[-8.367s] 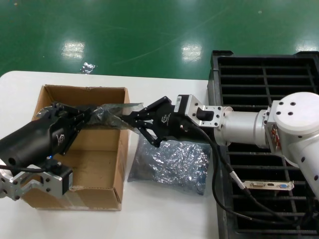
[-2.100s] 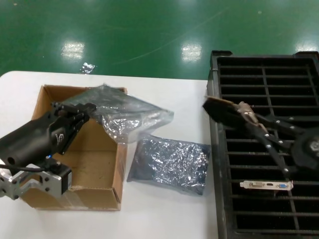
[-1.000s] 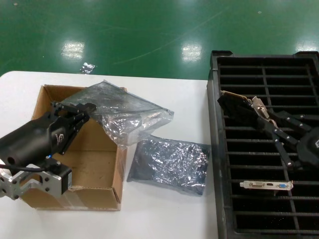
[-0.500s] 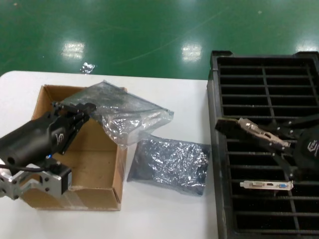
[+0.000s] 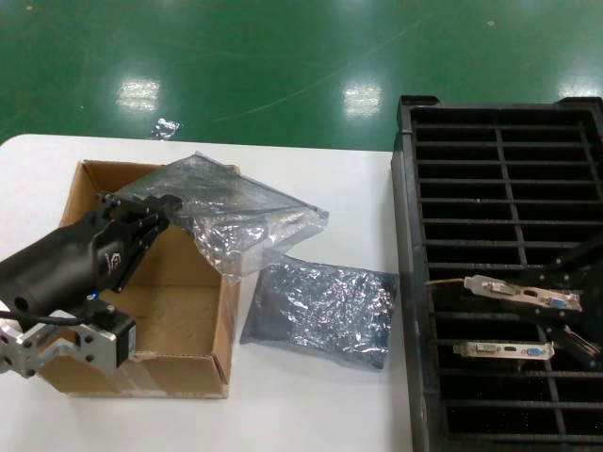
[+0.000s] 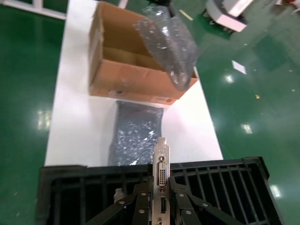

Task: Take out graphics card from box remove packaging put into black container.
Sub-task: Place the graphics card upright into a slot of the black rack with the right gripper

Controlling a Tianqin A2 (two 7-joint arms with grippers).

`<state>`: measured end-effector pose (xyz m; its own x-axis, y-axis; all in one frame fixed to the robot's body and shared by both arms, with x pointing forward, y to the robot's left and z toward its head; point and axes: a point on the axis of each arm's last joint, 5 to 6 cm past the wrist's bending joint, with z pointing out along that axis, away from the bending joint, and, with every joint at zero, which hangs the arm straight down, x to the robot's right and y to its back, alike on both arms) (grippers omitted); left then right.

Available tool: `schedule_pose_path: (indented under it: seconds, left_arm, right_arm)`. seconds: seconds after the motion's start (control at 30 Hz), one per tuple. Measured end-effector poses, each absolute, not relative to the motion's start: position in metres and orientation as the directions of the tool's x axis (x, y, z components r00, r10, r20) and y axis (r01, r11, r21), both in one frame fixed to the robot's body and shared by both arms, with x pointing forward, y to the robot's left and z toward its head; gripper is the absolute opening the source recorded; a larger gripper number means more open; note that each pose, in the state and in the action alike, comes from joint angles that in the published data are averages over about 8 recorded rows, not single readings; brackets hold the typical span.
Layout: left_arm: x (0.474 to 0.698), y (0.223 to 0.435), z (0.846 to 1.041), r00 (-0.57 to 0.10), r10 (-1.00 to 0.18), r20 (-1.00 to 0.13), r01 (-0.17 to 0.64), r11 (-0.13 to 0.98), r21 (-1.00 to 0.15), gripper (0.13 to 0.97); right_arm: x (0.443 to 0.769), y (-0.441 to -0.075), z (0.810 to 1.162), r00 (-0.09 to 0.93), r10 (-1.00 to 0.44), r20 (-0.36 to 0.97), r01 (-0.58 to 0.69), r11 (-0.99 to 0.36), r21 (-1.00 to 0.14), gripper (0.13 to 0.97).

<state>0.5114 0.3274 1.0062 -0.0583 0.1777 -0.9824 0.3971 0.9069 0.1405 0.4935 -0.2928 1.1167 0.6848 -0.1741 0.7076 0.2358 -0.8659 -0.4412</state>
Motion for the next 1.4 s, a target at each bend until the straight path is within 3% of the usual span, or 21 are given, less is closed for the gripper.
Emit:
schedule_pose_path:
  seconds: [0.63, 1.4]
  left_arm:
    - [0.511, 0.327, 1.006, -0.058, 0.178, -0.982, 0.397, 0.907, 0.141, 0.138]
    - [0.511, 0.327, 1.006, -0.058, 0.178, -0.982, 0.397, 0.907, 0.141, 0.138]
  right_arm:
    - [0.512, -0.294, 1.118, 0.723, -0.009, 0.691, 0.254, -0.926, -0.278, 0.188]
    - [0.537, -0.296, 1.112, 0.759, 0.024, 0.651, 0.257, -0.929, -0.265, 0.188]
